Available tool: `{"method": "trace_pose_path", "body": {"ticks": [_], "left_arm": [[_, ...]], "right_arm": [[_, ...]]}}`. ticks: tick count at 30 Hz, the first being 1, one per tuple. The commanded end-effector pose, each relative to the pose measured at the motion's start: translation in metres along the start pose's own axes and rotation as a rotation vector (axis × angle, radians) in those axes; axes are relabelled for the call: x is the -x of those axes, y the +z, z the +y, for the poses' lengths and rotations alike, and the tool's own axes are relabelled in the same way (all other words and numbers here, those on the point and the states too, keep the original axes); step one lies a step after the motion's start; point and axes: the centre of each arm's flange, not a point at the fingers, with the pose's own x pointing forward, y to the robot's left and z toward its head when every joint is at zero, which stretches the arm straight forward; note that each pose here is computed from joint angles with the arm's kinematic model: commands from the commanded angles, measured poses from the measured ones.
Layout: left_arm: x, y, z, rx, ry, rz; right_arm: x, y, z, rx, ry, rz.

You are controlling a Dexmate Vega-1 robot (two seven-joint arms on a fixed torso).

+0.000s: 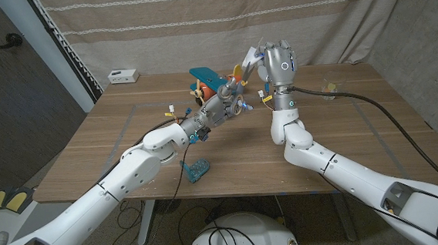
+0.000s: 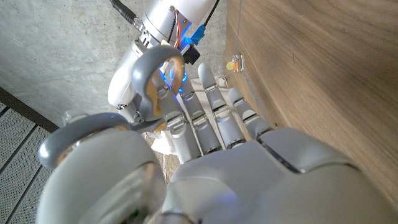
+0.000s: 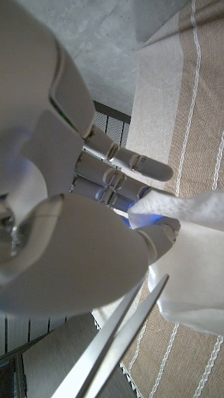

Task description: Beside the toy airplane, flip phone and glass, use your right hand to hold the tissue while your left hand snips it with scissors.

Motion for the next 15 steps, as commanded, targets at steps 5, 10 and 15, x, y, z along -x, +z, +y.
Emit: {"method": "trace_pose_path", "body": {"ticks": [5, 10, 15], "left_arm": [[-0.0020, -0.0033, -0.0037, 0.013, -0.027, 0.008], [-0.0017, -0.0030, -0.0022, 0.011, -0.021, 0.001], [-0.0022, -0.0028, -0.0014, 0.014, -0.017, -0.007]], "right_arm": [[0.0035, 0.0032, 0.0009, -0.013, -0.007, -0.005], [0.0051, 0.0042, 0.0008, -0.014, -0.004, -0.013], [0.0061, 0.0056, 0.0013, -0.014, -0.001, -0.024]]}}
